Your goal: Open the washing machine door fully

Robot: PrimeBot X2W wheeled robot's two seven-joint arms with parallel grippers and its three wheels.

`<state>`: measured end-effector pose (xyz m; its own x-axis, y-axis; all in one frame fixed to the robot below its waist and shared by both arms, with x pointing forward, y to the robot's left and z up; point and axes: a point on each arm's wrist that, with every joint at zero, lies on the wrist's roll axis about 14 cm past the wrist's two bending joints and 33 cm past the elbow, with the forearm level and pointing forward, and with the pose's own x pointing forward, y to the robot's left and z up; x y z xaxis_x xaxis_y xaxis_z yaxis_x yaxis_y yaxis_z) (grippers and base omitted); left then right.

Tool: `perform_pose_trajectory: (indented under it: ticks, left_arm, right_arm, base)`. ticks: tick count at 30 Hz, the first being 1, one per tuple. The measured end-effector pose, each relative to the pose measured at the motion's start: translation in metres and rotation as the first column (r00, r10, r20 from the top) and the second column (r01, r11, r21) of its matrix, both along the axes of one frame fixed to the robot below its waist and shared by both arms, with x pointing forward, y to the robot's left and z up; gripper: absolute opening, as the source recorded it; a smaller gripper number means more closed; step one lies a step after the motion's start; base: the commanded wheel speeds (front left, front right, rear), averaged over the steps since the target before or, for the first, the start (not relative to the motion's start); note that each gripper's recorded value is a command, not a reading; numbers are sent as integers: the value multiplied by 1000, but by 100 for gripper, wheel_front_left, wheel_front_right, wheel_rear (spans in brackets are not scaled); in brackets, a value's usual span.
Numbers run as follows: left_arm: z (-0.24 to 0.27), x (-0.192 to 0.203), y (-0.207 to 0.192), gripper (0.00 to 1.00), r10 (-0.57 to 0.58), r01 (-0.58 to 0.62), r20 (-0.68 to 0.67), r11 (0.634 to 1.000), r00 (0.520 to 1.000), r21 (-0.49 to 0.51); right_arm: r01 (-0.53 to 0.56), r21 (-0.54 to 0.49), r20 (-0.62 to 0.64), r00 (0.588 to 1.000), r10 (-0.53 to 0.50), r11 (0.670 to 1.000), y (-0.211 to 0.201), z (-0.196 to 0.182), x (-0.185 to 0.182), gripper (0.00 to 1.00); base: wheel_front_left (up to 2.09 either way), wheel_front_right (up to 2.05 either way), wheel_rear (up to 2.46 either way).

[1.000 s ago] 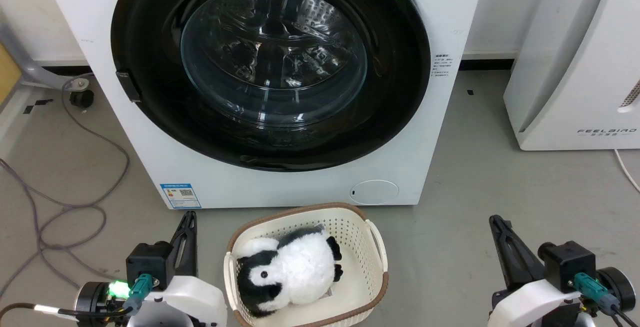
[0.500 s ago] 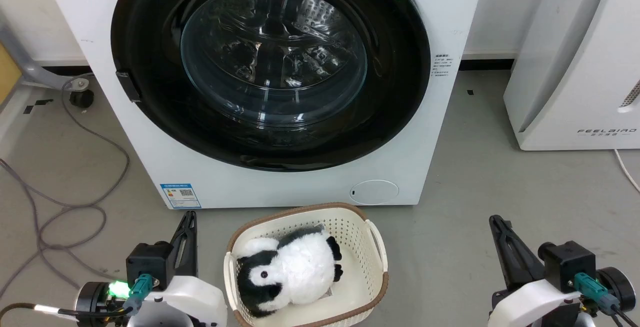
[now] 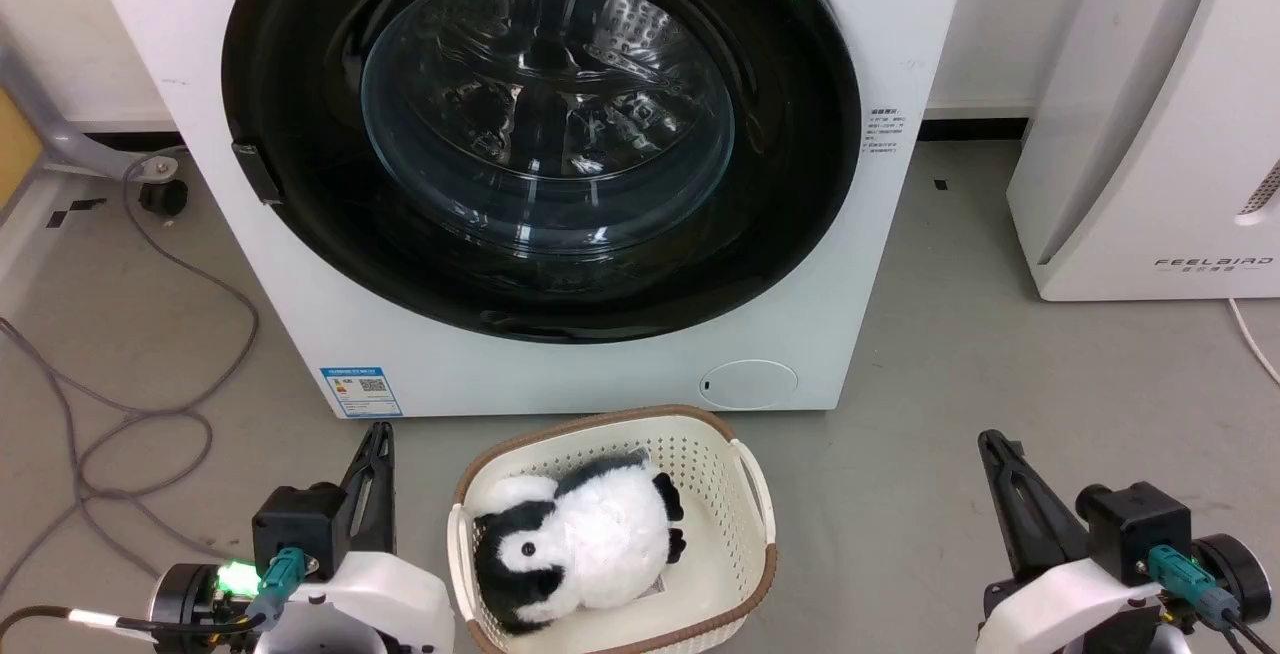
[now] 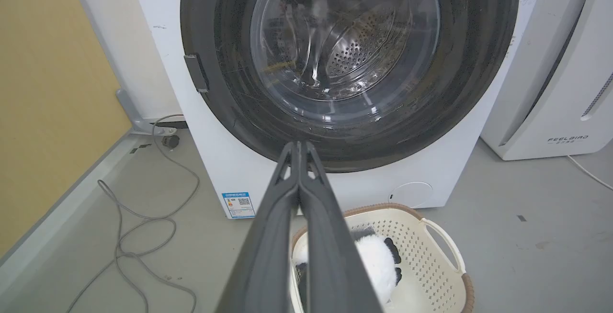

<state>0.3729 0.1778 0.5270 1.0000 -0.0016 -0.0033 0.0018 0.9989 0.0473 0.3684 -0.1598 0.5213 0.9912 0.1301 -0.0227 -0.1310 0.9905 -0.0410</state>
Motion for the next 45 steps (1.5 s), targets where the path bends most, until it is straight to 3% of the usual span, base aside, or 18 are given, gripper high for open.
perform_pose_trajectory:
  ticks: [18, 19, 45]
  left_arm:
    - [0, 0, 0, 0, 0, 0, 0, 1000, 1000, 0]
    - [0, 0, 0, 100, 0, 0, 0, 1000, 1000, 0]
    - [3, 0, -3, 100, 7, -7, 32, 1000, 999, -18]
  right_arm:
    - [0, 0, 0, 1000, 0, 1000, 0, 0, 0, 0]
    - [0, 0, 0, 1000, 0, 1000, 0, 0, 0, 100]
    - [2, 79, 49, 999, -6, 997, -1, 10, 1, 100]
  base:
    - [0, 0, 0]
    - [0, 0, 0]
    - [0, 0, 0]
